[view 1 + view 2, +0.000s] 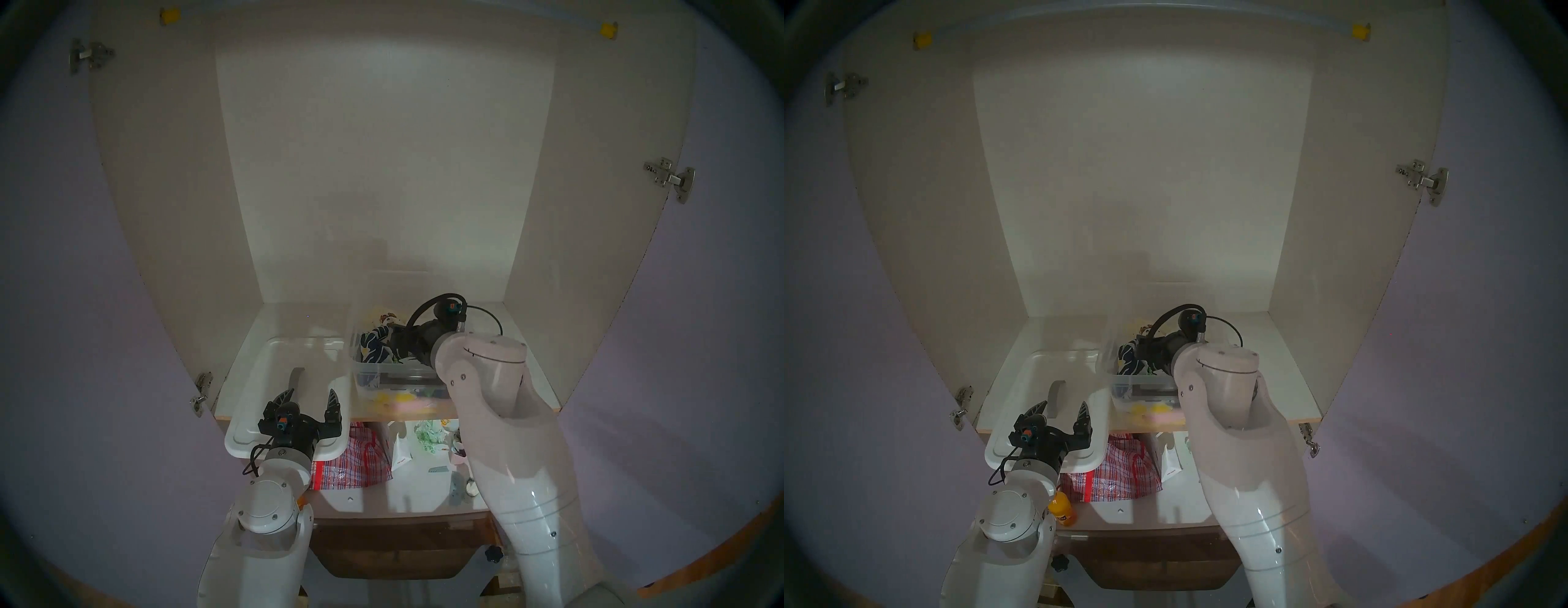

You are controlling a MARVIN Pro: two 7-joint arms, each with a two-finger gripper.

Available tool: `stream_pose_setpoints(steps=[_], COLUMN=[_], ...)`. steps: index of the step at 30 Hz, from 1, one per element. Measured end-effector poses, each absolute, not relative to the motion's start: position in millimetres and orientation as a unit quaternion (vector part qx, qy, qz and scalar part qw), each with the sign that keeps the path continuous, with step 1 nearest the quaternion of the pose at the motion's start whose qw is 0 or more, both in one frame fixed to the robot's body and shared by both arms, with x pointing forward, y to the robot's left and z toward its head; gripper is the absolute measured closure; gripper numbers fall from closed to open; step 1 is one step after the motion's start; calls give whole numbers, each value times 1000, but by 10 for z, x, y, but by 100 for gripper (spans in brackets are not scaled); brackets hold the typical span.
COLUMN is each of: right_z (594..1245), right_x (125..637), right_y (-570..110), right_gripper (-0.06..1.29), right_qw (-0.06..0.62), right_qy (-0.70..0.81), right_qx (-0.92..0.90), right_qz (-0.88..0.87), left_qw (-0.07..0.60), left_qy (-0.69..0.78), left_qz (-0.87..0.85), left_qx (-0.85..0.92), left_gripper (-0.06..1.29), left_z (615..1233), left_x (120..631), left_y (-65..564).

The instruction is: Take clothing out of the storage bin and put the lid back on the bin

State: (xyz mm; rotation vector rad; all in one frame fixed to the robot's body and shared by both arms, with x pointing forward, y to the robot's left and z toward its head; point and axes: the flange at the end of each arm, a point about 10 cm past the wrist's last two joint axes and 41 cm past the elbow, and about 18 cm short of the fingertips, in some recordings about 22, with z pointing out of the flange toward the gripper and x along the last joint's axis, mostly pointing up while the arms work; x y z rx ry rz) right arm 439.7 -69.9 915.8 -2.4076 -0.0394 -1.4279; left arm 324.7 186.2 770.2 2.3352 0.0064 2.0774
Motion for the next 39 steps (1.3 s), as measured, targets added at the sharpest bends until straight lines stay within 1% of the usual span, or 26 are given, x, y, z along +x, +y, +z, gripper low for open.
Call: stream_pose_setpoints(steps=[3, 5, 7, 13, 22, 32, 33, 35, 36, 39], right_z=[9058, 9134, 9172, 9026, 8865, 8639, 8625, 8597, 8587, 8650], right_x=[4593, 4661, 4755, 4998, 5247, 5502, 5517, 5551, 5583, 5670], right_y=[-605, -600, -561, -275, 20, 90, 92, 93, 87, 76], right_gripper=[0, 0, 0, 0, 0, 0, 6, 73, 127, 125], right_qw=[170, 166, 153, 104, 77, 61, 60, 58, 56, 57], right_qy=[-7, -3, 10, 54, 116, 86, 84, 79, 77, 74], right_qx=[-862, -864, -870, -901, -936, -957, -958, -961, -961, -958], right_qz=[-477, -476, -469, -418, -324, -269, -266, -260, -259, -271], left_qw=[10, 10, 10, 10, 9, 9, 9, 8, 8, 8], left_qy=[0, 0, -1, -2, -2, -2, -3, -3, -3, -3], left_qz=[665, 665, 665, 665, 665, 665, 665, 665, 665, 665], left_qx=[747, 747, 747, 747, 747, 747, 747, 747, 747, 747], left_gripper=[0, 0, 0, 0, 0, 0, 0, 0, 0, 0], left_z=[7702, 7701, 7701, 7702, 7700, 7700, 7700, 7700, 7700, 7700], left_x=[3255, 3258, 3260, 3261, 3262, 3262, 3262, 3262, 3262, 3262], left_y=[1844, 1841, 1839, 1832, 1831, 1831, 1831, 1832, 1833, 1832])
